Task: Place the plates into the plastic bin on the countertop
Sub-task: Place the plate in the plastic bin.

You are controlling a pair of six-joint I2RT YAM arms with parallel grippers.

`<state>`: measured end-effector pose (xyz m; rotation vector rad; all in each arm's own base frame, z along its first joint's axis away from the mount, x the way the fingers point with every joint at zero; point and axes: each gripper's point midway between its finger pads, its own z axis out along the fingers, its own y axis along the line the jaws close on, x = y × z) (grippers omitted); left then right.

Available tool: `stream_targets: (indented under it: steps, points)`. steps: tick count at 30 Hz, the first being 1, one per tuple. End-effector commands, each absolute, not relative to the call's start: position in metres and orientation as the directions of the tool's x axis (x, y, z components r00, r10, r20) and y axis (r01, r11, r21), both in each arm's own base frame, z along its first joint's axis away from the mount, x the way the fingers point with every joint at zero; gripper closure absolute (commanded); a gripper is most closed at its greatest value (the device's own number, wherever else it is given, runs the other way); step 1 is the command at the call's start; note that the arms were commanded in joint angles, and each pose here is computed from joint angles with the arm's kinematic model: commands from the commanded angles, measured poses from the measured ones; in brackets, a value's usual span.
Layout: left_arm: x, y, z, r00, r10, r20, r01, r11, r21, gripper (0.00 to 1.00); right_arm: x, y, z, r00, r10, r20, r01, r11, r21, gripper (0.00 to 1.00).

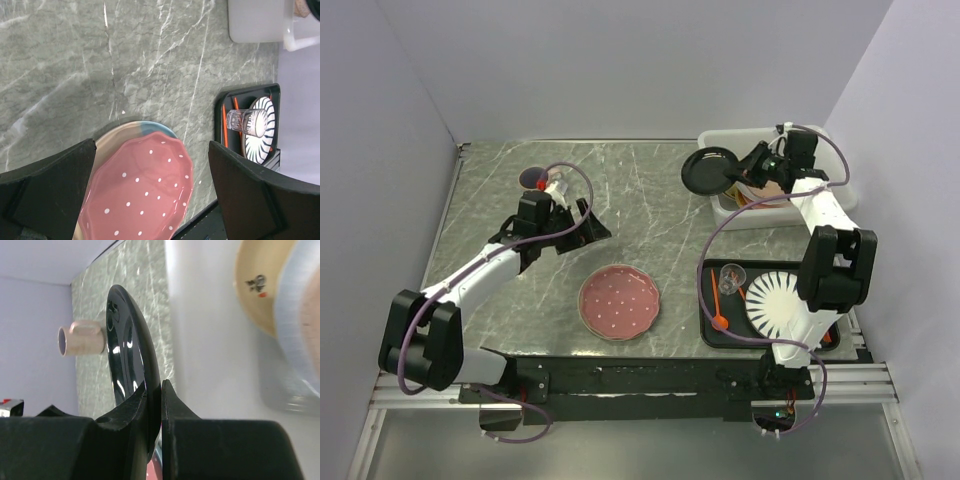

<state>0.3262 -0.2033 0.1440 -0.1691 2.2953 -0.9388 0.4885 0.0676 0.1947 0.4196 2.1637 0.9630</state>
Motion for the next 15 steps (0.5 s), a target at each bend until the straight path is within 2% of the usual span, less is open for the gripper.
stream_targets:
  steps: [1, 15]
  points:
    - [0.335, -0.21, 0.157, -0.764, -0.324, -0.557, 0.177, 0.725, -0.665, 0.01, 0.5, 0.048, 0.224, -0.621, 0.572, -0.536, -0.018, 0.674, 0.739, 1.0]
    - [0.338, -0.216, 0.152, -0.777, -0.311, -0.547, 0.194, 0.708, -0.679, 0.01, 0.506, -0.024, 0.221, -0.495, 0.646, -0.581, 0.144, 0.72, 0.679, 1.0]
